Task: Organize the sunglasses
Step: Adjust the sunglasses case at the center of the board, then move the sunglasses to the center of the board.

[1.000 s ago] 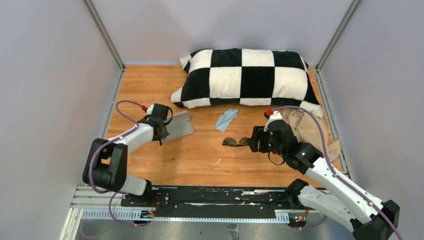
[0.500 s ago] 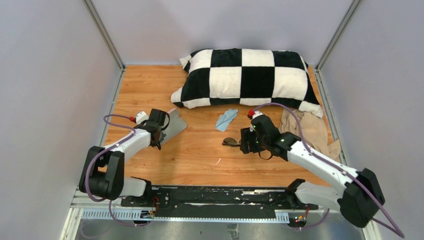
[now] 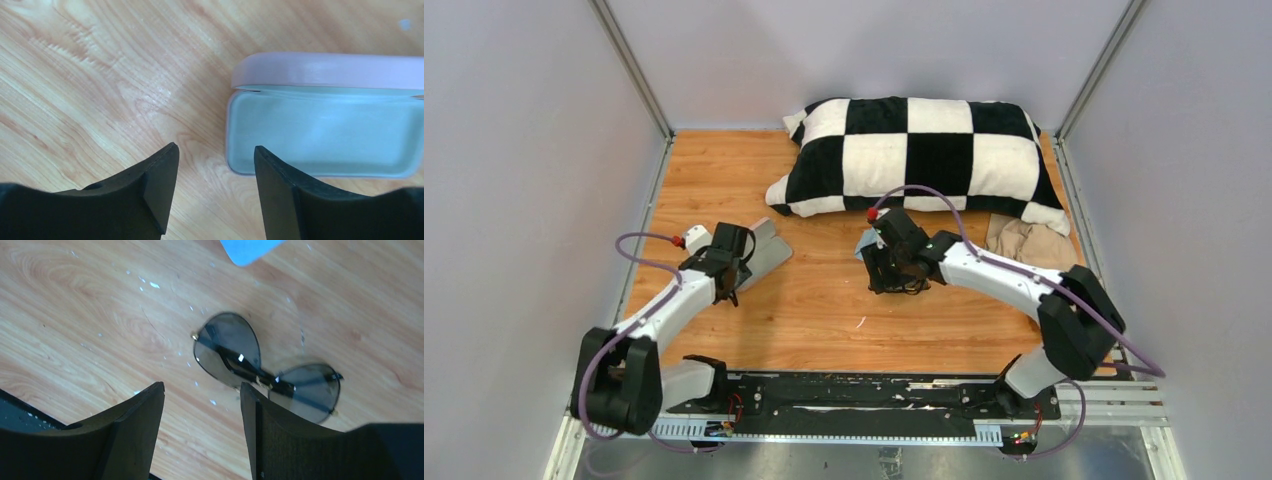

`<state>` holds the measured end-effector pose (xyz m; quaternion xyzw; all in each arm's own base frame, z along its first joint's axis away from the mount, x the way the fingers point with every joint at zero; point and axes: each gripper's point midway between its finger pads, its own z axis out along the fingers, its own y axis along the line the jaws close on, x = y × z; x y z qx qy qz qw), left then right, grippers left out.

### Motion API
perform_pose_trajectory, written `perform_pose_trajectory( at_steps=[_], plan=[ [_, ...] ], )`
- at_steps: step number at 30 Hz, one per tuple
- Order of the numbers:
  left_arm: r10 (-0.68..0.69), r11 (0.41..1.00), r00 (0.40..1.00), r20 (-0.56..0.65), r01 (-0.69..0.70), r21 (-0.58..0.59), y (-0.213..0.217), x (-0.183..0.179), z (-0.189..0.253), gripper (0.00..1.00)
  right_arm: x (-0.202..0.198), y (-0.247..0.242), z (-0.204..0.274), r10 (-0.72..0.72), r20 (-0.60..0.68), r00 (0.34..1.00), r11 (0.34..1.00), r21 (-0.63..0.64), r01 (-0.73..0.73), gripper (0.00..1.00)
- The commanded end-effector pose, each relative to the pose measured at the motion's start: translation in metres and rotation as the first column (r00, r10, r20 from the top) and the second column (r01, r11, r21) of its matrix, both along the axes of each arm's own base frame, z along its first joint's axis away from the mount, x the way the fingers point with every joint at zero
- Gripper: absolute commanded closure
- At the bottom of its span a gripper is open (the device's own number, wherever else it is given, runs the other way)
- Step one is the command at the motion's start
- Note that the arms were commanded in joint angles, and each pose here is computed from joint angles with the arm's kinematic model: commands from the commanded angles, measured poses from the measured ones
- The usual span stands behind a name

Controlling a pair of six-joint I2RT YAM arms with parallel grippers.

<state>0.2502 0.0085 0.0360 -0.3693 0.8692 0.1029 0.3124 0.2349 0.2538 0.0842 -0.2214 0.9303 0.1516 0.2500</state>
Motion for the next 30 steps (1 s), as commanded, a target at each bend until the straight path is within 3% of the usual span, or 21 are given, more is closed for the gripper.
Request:
perform_pose_trajectory(
  at_steps=[1, 6, 13, 19, 30],
  plan=[
    [0.009, 1.0, 0.994, 0.112, -0.011, 0.018, 0.009, -0.002, 0.037, 0.35, 0.013, 0.031, 0.0, 0.074, 0.021, 0.997, 0.997, -0.014, -0.074, 0.37],
    [-0.149, 0.985, 0.961, 0.234, 0.164, -0.048, -0.014, 0.001, 0.082, 0.32, 0.02, 0.071, -0.014, 0.125, -0.032, 0.992, 0.989, 0.077, -0.122, 0.37],
    [-0.35, 0.919, 0.9, 0.262, 0.384, -0.093, -0.051, -0.003, 0.117, 0.28, 0.021, 0.078, -0.047, 0.112, -0.109, 0.988, 0.993, 0.052, -0.107, 0.38],
    [-0.445, 0.868, 0.86, 0.249, 0.483, -0.118, -0.074, -0.006, 0.122, 0.25, 0.014, 0.055, -0.053, 0.079, -0.1, 0.992, 0.997, 0.009, -0.078, 0.38],
    [-0.53, 0.824, 0.829, 0.177, 0.553, -0.123, -0.094, 0.005, 0.115, 0.25, -0.024, -0.043, -0.043, -0.028, -0.11, 0.994, 0.99, -0.14, 0.012, 0.38]
  ],
)
